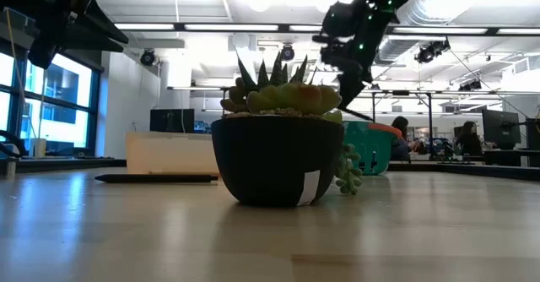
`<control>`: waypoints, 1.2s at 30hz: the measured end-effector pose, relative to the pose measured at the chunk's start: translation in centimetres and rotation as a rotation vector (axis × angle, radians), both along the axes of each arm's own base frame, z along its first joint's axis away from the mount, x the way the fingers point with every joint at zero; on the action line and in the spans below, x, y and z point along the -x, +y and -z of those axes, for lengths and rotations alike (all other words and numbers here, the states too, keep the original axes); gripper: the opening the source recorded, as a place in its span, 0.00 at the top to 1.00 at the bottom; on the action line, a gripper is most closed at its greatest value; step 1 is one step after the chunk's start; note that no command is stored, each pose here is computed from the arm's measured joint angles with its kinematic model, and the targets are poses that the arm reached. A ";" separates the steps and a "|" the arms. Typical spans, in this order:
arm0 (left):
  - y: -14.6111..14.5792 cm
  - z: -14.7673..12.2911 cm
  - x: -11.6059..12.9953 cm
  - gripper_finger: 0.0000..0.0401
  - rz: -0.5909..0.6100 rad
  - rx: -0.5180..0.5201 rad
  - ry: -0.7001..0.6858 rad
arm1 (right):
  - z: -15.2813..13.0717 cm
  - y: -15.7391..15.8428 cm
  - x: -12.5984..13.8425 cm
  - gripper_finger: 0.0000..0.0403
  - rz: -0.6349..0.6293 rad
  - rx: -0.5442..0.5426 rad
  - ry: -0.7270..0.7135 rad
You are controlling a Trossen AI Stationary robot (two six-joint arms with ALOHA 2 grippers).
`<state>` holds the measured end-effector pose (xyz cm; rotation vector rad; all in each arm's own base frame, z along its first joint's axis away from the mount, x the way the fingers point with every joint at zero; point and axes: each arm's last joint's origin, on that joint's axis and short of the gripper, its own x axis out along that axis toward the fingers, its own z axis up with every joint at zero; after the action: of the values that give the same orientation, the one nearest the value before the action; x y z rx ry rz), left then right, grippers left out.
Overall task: Sort pens & pencils
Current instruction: Put the black pen into the green basket
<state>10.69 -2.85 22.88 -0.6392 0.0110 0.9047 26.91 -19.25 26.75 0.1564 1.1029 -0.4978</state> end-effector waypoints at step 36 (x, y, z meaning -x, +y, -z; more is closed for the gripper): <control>0.0 0.0 0.0 0.81 -0.011 -0.015 -0.006 | 8.0 -1.5 -2.5 0.89 -0.264 -0.105 0.248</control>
<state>10.66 -2.81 22.91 -0.6287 -0.0042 0.9130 29.37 -20.75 18.79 0.0395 1.3710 -0.2263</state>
